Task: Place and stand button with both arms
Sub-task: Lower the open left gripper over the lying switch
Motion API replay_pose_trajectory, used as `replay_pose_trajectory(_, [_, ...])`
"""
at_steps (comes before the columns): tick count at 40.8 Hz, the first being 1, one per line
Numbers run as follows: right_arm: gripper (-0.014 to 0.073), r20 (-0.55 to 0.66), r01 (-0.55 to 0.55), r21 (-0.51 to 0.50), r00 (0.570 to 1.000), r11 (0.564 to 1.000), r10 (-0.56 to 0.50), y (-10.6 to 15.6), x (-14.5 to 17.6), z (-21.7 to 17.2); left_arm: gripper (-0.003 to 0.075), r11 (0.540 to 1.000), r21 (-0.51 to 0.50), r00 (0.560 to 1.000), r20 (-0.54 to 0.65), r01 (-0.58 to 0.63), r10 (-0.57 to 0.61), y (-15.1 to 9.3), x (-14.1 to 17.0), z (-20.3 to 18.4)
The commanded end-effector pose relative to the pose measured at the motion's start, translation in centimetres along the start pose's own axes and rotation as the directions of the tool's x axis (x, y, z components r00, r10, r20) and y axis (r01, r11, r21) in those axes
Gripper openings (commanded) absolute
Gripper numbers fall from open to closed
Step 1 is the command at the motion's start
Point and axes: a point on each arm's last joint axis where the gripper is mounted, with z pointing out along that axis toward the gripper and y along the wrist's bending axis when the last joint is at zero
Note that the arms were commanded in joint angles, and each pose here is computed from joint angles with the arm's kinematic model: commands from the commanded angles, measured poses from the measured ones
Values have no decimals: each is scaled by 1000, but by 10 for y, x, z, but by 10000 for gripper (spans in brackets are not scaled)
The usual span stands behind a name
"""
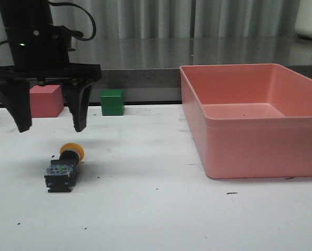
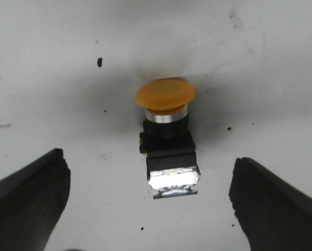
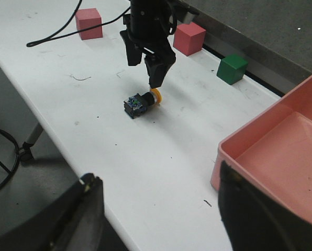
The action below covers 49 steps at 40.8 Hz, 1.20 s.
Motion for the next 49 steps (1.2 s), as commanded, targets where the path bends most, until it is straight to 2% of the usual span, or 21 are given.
replay_pose_trajectory(1, [491,96,14,22,995,1000,-16,-2,-13,-4,598,1000,17,999,30,23,-24,-5,-3,-20])
replay_pose_trajectory(16, [491,96,14,22,995,1000,-16,-2,-13,-4,598,999,19,998,-47,39,-38,-9,-14,11])
replay_pose_trajectory(21, [491,96,14,22,995,1000,-16,-2,-13,-4,598,997,51,995,-88,58,-53,-13,-15,23])
replay_pose_trajectory(31, [491,96,14,22,995,1000,-16,-2,-13,-4,594,997,38,990,-130,63,-57,-13,-17,41])
replay_pose_trajectory(35, [491,96,14,22,995,1000,-16,-2,-13,-4,538,997,39,990,-126,63,-58,-13,-18,42])
replay_pose_trajectory(42, [491,95,14,21,995,1000,-16,-2,-13,-4,366,998,34,991,-120,60,-56,-12,-18,42])
replay_pose_trajectory(49, [491,95,14,21,995,1000,-16,-2,-13,-4,259,998,29,990,-129,58,-54,-12,-17,41])
